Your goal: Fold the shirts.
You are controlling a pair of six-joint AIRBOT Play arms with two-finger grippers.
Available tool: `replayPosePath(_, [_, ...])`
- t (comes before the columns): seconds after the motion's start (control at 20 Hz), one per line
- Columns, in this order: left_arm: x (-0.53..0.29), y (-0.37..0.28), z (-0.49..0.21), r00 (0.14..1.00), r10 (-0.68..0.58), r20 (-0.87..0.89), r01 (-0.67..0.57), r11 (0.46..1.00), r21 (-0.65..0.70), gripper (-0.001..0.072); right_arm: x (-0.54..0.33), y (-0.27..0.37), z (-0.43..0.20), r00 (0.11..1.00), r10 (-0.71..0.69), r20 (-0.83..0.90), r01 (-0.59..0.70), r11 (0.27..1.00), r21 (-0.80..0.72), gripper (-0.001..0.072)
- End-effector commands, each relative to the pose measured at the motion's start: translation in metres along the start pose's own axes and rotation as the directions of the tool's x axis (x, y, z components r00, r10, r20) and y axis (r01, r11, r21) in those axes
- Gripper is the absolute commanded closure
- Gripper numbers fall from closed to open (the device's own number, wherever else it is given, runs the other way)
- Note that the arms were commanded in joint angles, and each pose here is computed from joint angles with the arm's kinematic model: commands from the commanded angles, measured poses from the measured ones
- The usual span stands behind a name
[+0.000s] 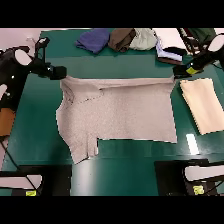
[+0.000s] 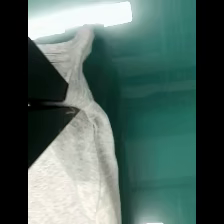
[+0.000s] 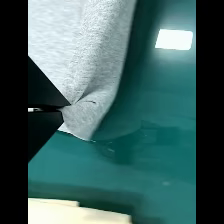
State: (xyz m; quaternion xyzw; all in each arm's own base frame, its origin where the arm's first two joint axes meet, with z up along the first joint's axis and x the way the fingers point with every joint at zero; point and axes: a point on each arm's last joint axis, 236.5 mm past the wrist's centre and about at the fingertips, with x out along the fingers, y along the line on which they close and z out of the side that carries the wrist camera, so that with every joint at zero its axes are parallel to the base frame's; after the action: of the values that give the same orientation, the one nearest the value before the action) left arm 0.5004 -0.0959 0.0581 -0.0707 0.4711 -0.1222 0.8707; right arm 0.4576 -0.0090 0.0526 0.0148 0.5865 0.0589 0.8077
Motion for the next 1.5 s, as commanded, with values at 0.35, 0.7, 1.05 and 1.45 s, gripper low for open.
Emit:
replayPosePath(0.35, [0.011, 0.004, -0.071, 0.939, -0.007, -0.344, 0.024, 0.999, 0.046, 0.0686, 0.014, 0.0, -0.027, 0.997, -0.004, -0.071, 0.004, 1.0, -0.001, 0.0698])
replayPosePath(0.7, [0.035, 0.017, -0.15, 0.862, -0.01, -0.506, 0.003, 1.0, -0.015, 0.023, 0.05, 0.006, -0.098, 0.985, 0.017, -0.173, -0.012, 0.999, 0.032, 0.047])
replayPosePath(1.05, [-0.045, 0.019, -0.163, 0.891, 0.08, -0.447, -0.089, 0.996, 0.0, 0.017, -0.008, 0.016, -0.098, 0.987, 0.021, -0.158, -0.023, 1.0, -0.01, 0.0313])
replayPosePath(1.45, [-0.064, 0.011, -0.323, 0.851, 0.012, -0.525, -0.132, 0.972, -0.192, 0.0168, -0.048, 0.065, -0.121, 0.985, 0.172, 0.019, -0.172, 0.985, 0.022, 0.0313])
